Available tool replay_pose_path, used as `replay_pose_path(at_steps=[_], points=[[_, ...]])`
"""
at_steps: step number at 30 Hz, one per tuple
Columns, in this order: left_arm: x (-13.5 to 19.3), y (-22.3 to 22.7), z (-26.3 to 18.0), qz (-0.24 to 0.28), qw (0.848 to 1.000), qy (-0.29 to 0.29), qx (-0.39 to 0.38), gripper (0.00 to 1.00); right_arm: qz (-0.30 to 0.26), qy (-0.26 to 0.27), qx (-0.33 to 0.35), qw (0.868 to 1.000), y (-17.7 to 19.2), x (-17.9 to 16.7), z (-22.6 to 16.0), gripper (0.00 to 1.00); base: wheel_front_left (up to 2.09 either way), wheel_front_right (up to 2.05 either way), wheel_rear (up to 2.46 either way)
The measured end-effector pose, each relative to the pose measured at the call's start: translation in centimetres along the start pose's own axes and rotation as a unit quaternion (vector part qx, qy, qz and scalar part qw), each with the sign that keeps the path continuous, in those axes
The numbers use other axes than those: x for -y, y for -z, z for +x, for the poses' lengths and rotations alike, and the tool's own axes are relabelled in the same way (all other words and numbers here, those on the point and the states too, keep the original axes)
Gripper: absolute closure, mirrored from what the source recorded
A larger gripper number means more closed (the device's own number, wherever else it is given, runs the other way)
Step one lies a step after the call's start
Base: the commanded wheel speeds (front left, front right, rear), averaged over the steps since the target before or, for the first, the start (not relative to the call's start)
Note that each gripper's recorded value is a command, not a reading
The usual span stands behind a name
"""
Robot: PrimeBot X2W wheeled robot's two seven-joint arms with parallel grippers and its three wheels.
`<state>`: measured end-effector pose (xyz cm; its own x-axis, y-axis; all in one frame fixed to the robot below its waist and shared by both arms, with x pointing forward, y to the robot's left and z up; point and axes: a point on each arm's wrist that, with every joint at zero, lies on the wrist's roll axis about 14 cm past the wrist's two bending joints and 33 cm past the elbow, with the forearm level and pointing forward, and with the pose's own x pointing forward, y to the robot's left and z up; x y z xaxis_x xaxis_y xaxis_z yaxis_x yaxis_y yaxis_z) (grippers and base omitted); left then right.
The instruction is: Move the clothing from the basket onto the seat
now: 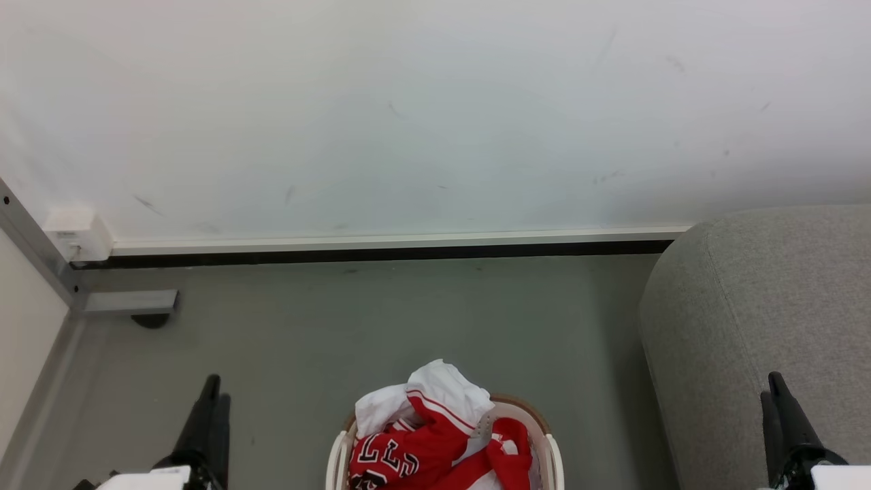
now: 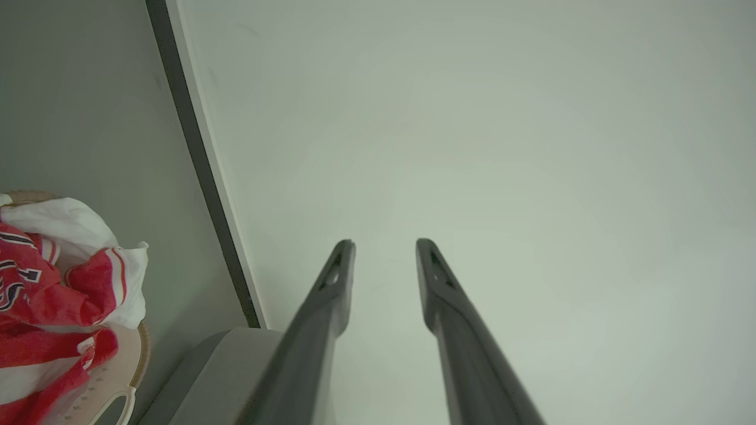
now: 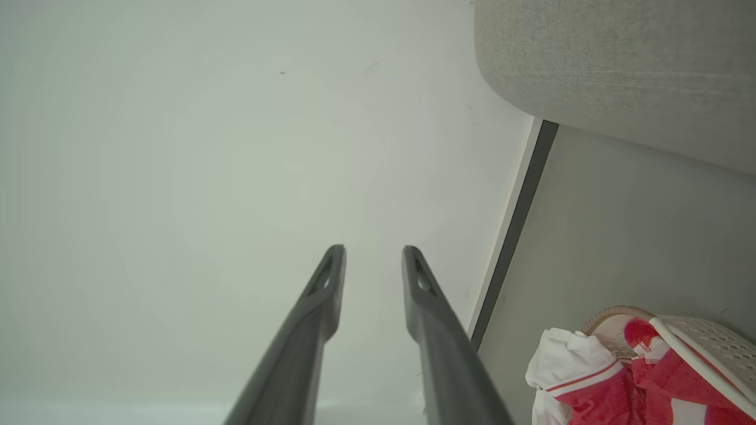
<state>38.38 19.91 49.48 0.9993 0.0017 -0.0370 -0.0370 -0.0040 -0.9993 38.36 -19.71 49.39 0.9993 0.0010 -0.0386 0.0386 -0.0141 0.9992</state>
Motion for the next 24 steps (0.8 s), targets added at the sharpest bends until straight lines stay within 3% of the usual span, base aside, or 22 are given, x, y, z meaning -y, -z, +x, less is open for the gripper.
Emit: replay_pose_path(at_steps=[5, 11, 24], points=[[-1.2, 0.3, -0.5, 0.000, 1.000, -0.017, 0.003, 0.00, -0.003, 0.018, 0.003, 1.000, 0.3, 1.2, -0.6, 0.00, 0.00, 0.00, 0.00], [-0.9, 0.3, -0.4, 0.023, 1.000, -0.014, 0.008, 0.00, -0.057, 0.018, 0.002, 0.998, 0.6, 1.1, -0.5, 0.00, 0.00, 0.00, 0.00], [-0.2, 0.8, -0.5, 0.153, 0.988, -0.007, 0.008, 0.00, -0.219, 0.009, -0.018, 0.976, 2.0, 0.6, -0.5, 0.00, 0.00, 0.00, 0.00]])
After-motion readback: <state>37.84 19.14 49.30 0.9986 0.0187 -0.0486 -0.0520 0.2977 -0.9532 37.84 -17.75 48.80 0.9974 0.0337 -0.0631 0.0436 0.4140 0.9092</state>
